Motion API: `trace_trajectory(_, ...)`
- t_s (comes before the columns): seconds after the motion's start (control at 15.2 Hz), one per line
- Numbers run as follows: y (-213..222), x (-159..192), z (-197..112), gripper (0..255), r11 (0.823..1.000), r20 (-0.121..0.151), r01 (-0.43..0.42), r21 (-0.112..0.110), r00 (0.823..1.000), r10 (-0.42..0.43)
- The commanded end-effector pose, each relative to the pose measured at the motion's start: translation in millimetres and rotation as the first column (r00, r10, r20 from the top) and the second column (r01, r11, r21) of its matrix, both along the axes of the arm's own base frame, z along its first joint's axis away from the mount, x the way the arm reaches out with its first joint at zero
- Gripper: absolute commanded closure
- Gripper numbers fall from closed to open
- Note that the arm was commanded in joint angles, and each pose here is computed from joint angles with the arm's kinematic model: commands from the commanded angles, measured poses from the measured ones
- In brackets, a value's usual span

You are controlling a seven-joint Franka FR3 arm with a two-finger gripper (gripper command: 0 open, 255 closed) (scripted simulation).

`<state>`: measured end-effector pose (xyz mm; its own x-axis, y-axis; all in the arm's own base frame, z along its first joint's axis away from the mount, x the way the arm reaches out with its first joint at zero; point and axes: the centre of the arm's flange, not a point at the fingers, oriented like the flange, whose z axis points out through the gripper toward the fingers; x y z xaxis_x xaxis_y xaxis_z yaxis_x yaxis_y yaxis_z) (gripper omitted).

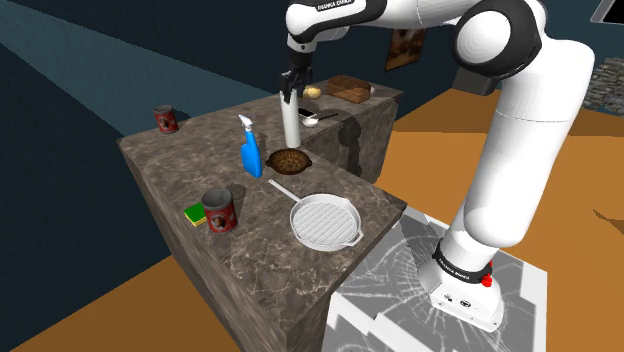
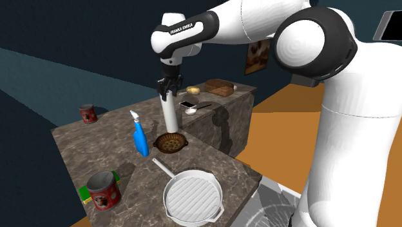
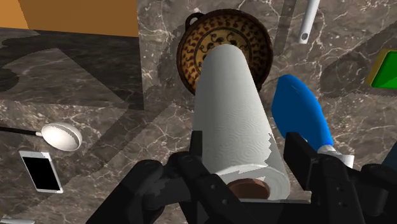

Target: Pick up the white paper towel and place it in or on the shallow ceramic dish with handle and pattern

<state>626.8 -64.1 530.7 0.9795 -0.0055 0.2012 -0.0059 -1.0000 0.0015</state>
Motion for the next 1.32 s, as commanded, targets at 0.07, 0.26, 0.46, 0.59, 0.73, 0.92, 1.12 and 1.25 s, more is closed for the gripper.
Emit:
trace_trajectory(0.07,1,0,-16,255,1.0,0.0,0.0,0.0,1.0,0.0)
trace_trajectory(0.26,1,0,-32,255,1.0,0.0,0.0,0.0,1.0,0.0)
trace_trajectory(0.46,1,0,-48,255,1.0,0.0,0.0,0.0,1.0,0.0)
trace_trajectory(0.59,1,0,-58,255,1.0,0.0,0.0,0.0,1.0,0.0)
trace_trajectory(0.73,1,-1,-66,255,1.0,0.0,0.0,0.0,1.0,0.0)
trace_trajectory(0.92,1,0,-66,255,1.0,0.0,0.0,0.0,1.0,0.0)
trace_trajectory(1.12,1,0,-66,255,1.0,0.0,0.0,0.0,1.0,0.0)
trace_trajectory(1.25,1,0,-66,0,1.0,0.0,0.0,0.0,1.0,0.0)
